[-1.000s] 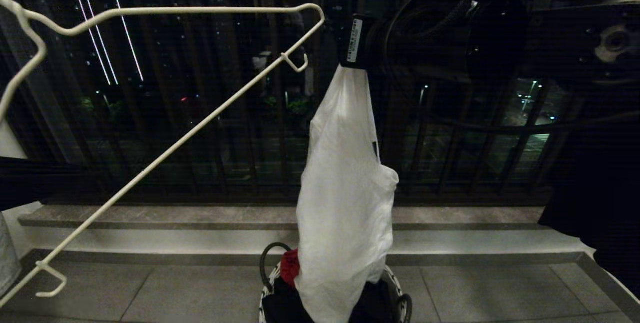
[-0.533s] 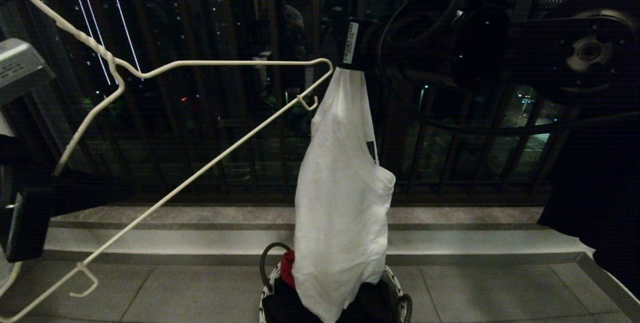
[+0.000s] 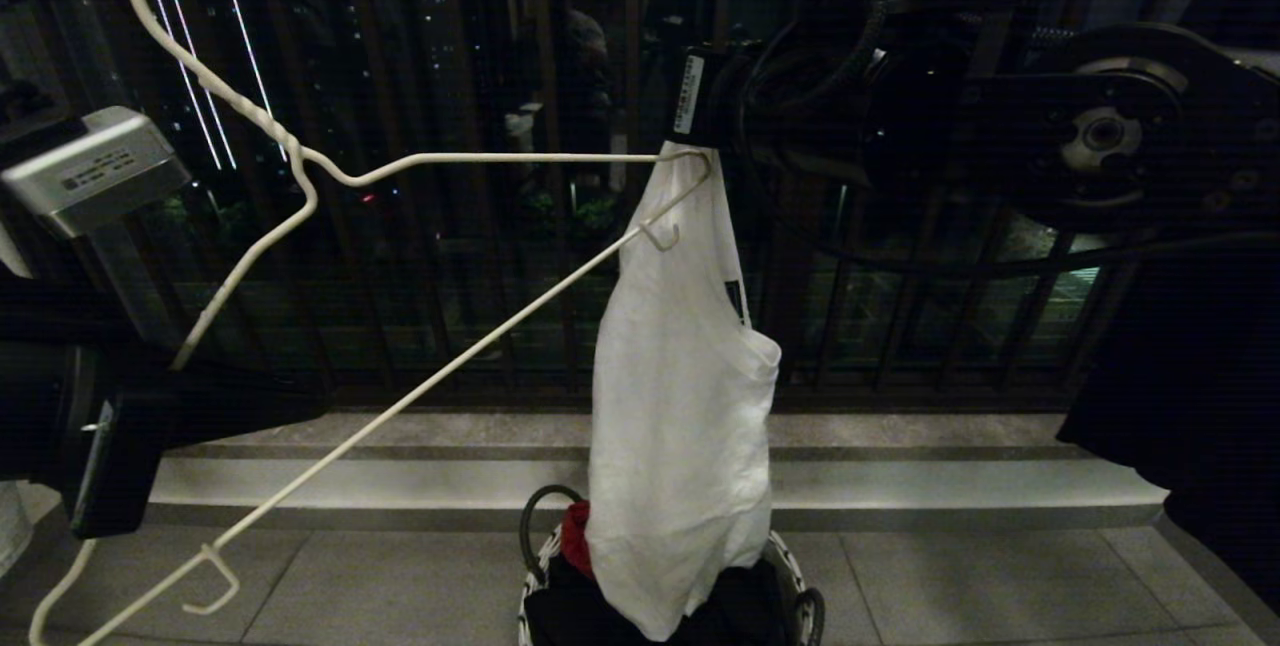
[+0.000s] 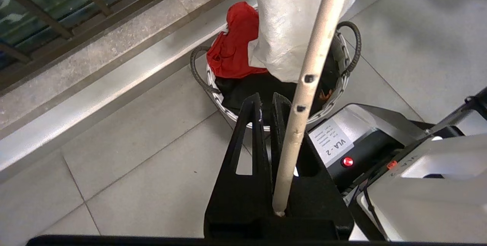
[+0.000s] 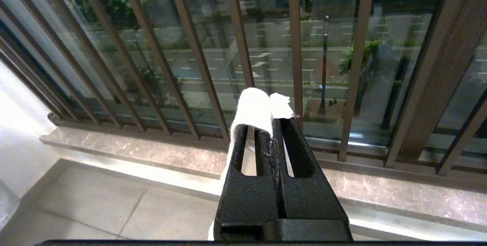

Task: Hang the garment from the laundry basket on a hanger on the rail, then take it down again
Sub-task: Hang the clothes on the clothes rack

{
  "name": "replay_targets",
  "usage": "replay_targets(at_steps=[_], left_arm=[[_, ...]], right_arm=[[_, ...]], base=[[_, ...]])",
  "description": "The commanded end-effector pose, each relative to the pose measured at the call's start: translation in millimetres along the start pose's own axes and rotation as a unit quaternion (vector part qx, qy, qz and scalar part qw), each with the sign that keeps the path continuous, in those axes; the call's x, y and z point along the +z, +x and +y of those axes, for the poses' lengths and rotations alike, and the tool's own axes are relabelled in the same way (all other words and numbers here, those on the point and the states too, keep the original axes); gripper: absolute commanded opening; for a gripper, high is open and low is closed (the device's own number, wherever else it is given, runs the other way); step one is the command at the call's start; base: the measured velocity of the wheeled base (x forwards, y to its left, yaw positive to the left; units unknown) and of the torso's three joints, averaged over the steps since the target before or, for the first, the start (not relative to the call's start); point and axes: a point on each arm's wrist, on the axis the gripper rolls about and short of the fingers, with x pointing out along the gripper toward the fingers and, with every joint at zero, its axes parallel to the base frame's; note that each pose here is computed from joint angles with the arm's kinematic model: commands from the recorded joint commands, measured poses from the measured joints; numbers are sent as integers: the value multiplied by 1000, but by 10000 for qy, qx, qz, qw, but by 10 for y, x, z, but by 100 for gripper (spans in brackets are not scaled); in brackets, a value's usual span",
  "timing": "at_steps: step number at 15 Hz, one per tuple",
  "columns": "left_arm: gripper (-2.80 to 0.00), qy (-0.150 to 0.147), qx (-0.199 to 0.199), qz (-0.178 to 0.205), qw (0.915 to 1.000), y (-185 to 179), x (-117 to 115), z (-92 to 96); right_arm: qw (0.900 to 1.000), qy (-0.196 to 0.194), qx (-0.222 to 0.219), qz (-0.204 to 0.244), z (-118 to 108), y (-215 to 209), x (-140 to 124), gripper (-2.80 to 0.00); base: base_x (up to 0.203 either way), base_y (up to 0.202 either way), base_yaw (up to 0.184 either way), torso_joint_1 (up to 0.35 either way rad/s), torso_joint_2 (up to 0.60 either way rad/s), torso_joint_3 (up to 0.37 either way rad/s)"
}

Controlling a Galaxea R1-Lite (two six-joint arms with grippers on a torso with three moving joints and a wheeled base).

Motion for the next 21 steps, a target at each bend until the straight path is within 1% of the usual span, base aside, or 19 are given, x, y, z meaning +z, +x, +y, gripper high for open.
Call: replay_targets(at_steps=[1, 7, 11, 14, 16, 18, 21], left_arm=[[-280, -41, -10, 59, 10000, 40, 8, 10], [-280, -53, 139, 47, 9999, 30, 15, 17], [-280, -278, 159, 8, 9995, 41, 68, 30], [-280, -393, 173, 48, 9991, 91, 105, 48], [-280, -414, 164, 124, 9989, 127, 113, 45], [-280, -436, 336, 307, 9980, 175, 110, 62], [-280, -489, 378, 479, 9969, 186, 111, 68]], right_arm=[[10000, -6, -14, 26, 4, 18, -26, -280], [10000, 0, -21, 27, 4, 18, -26, -280], [10000, -15, -23, 60, 8, 25, -50, -280], [10000, -23, -11, 76, 19, 25, -60, -280], [10000, -24, -3, 78, 24, 22, -61, -280], [10000, -27, -13, 83, 24, 22, -63, -280], [9999, -45, -29, 86, 16, 20, -58, -280]], base=[[0, 0, 0, 0, 0, 0], [0, 0, 0, 0, 0, 0], [0, 0, 0, 0, 0, 0], [0, 0, 0, 0, 0, 0], [0, 0, 0, 0, 0, 0], [0, 0, 0, 0, 0, 0], [0, 0, 0, 0, 0, 0]])
